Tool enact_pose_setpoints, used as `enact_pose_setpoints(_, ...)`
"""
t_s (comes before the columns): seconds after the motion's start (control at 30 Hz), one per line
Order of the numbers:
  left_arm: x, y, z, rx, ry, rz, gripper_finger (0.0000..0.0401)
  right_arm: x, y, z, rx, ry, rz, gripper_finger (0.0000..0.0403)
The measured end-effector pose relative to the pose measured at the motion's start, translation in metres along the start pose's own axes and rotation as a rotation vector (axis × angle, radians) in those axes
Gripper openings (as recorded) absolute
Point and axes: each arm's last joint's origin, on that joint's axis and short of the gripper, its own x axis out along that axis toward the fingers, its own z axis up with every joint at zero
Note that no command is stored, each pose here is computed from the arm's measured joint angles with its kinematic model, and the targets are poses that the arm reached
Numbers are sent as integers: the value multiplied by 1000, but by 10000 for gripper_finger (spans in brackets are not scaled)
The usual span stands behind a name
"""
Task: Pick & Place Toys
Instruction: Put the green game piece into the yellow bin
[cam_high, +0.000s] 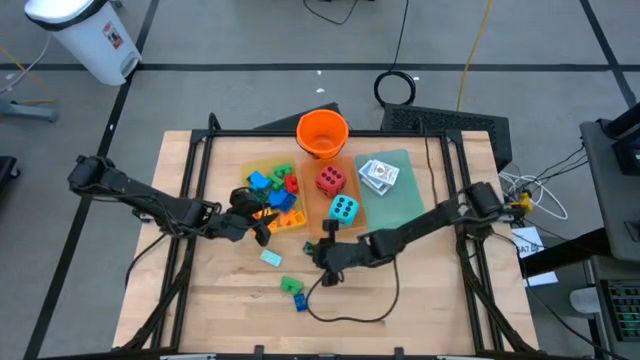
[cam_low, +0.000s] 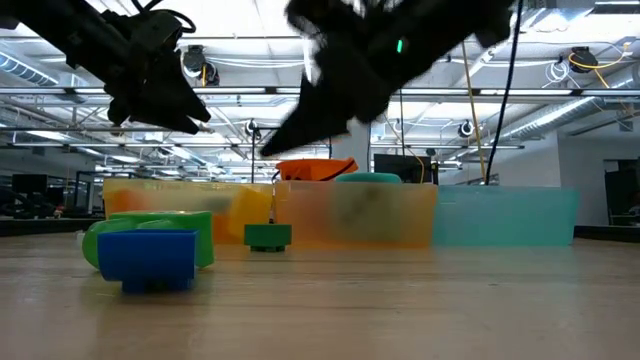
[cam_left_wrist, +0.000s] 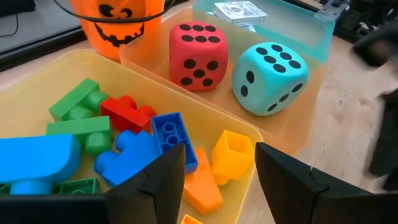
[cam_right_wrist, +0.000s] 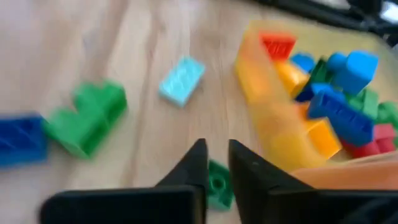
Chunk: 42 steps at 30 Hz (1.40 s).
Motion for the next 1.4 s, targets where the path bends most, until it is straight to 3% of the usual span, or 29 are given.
enact_pose_setpoints(0.1, 0, 0, 0, 10, -1, -1, 193, 16, 1, -16, -68, 53, -12, 6)
enact_pose_setpoints(0.33, 0, 0, 0, 10, -1, -1, 197, 27, 6, -30, -225, 100, -51, 1)
enact_pose_setpoints(0.73, 0, 0, 0, 7, -4, -4, 187, 31, 0, -28, -304, 81, 13, 1)
enact_pose_setpoints(1.0, 0, -1, 1, 3, -7, -7, 187, 49, -2, -44, -315, 109, 46, 0)
enact_pose_setpoints(1.17, 0, -1, 1, 5, -5, -8, 191, 44, 7, -46, -336, 135, 71, 0)
enact_pose_setpoints(1.4, 0, -1, 1, 10, -4, -12, 198, 7, 32, -34, -340, 160, 156, 0)
